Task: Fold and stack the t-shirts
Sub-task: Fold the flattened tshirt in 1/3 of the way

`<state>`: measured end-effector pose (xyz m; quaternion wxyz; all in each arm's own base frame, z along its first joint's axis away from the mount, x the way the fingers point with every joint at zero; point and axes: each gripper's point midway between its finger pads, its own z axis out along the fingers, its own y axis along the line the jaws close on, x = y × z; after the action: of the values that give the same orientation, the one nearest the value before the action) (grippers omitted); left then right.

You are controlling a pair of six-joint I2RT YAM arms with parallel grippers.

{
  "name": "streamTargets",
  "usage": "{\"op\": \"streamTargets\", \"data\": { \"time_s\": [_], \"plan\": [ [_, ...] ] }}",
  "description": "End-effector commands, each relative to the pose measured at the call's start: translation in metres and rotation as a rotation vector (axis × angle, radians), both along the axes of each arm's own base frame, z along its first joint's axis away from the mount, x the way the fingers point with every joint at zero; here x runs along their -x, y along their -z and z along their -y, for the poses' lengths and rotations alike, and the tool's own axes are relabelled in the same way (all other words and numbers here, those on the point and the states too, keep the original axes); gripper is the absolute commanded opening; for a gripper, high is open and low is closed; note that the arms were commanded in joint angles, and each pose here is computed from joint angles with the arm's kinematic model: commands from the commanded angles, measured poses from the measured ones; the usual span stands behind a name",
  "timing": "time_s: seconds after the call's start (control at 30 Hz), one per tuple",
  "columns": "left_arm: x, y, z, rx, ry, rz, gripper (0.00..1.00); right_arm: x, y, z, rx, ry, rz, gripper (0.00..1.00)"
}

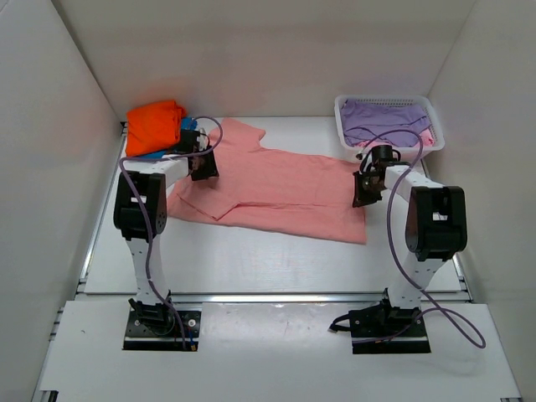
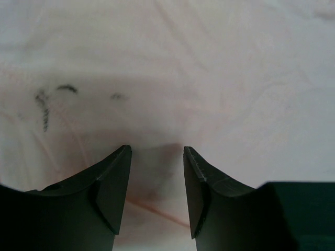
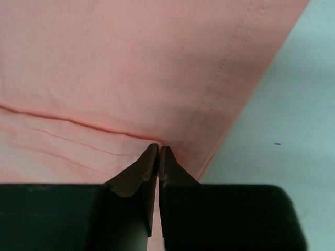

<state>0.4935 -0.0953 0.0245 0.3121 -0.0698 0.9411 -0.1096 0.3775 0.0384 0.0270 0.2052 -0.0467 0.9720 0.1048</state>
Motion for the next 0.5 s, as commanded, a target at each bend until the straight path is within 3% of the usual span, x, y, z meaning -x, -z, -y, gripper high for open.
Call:
{"op": "streamTargets", "data": {
  "time_s": [0.0,0.33,0.47],
  "plan": [
    [-0.024,-0.017,0.018,0.057,0.017,0.066,0.55,-0.008,-0.016,-0.005,0.020,-0.028,0.057,0.00],
    [-0.028,-0.011,0.007,0.052,-0.039,0.039,0.52,0.035,-0.054,-0.020,-0.133,0.061,0.039,0.00],
    [-0.025,-0.009,0.009,0.065,-0.037,0.023,0.52,0.048,-0.052,-0.004,-0.126,0.123,-0.017,0.00]
  ]
}}
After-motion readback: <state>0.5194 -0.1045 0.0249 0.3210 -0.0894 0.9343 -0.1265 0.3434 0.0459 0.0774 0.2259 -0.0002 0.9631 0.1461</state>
